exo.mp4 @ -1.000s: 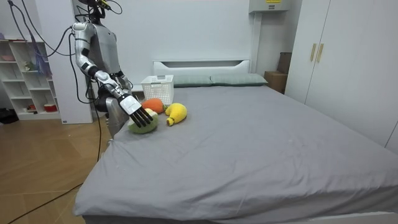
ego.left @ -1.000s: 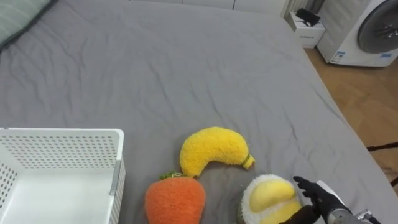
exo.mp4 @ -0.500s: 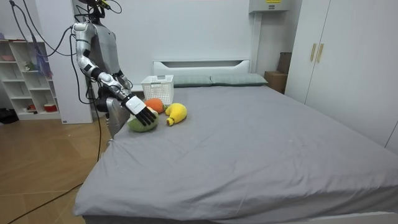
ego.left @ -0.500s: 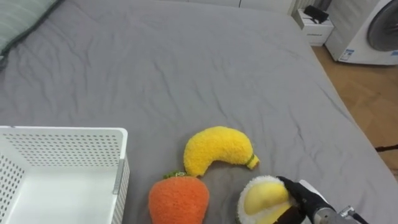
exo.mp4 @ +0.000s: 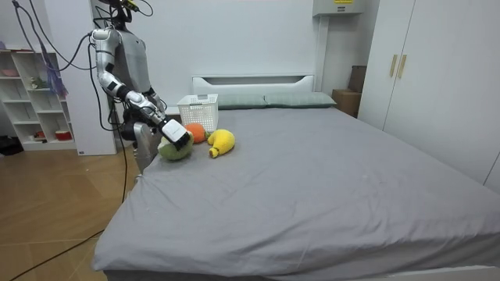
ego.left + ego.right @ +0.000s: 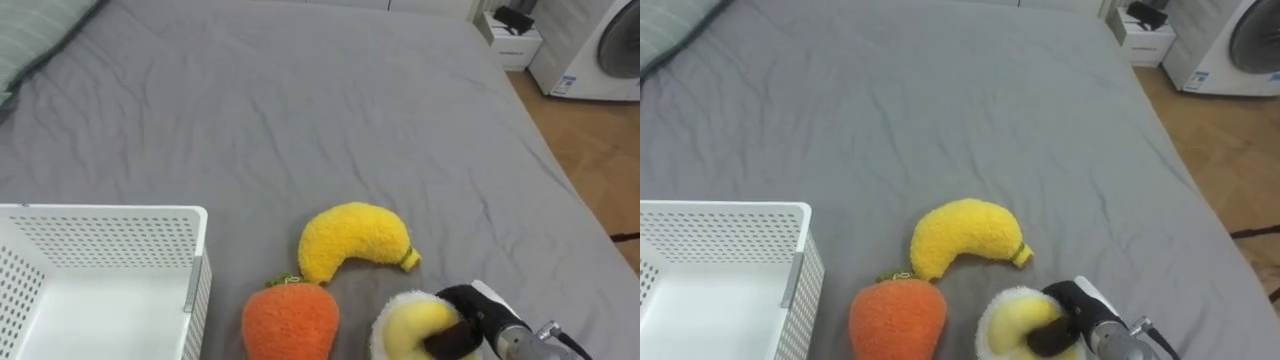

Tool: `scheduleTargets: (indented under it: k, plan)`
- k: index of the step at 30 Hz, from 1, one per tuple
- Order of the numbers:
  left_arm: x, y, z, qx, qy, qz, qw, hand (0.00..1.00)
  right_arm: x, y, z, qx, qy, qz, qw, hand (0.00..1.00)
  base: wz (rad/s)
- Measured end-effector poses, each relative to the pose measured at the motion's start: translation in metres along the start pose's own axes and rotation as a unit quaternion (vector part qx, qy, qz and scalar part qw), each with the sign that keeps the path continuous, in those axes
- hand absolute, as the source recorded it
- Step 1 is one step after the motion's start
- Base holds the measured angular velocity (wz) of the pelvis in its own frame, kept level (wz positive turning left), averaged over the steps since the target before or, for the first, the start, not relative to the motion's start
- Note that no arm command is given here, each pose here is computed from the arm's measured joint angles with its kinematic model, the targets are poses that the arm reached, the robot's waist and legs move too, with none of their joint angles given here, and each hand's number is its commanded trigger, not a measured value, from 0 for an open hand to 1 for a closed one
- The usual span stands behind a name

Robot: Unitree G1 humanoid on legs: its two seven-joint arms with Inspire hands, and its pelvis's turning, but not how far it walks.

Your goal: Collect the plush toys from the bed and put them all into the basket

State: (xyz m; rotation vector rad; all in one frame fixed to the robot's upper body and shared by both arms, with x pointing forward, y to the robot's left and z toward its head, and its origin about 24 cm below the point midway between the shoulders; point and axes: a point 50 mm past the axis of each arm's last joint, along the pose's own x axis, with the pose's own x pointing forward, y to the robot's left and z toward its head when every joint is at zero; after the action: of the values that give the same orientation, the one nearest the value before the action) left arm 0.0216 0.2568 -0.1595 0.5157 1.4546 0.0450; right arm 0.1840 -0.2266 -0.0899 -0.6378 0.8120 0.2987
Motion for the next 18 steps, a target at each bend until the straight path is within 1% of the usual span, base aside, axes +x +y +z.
scheduleTargets:
  k: [10, 14, 18]
  plan:
    - [0.000, 0.001, 0.000, -0.001, 0.000, 0.001, 1.000, 0.00, 0.000, 0.002, 0.004, 0.005, -0.008, 0.004, 1.000, 1.00, 0.00]
    - [0.000, 0.001, 0.000, -0.002, 0.000, -0.001, 1.000, 0.00, -0.004, -0.009, 0.020, 0.003, -0.043, -0.012, 0.999, 1.00, 0.00]
    - [0.000, 0.001, 0.001, -0.002, -0.002, -0.003, 1.000, 0.00, -0.015, -0.033, 0.047, 0.002, -0.107, -0.065, 0.992, 1.00, 0.00]
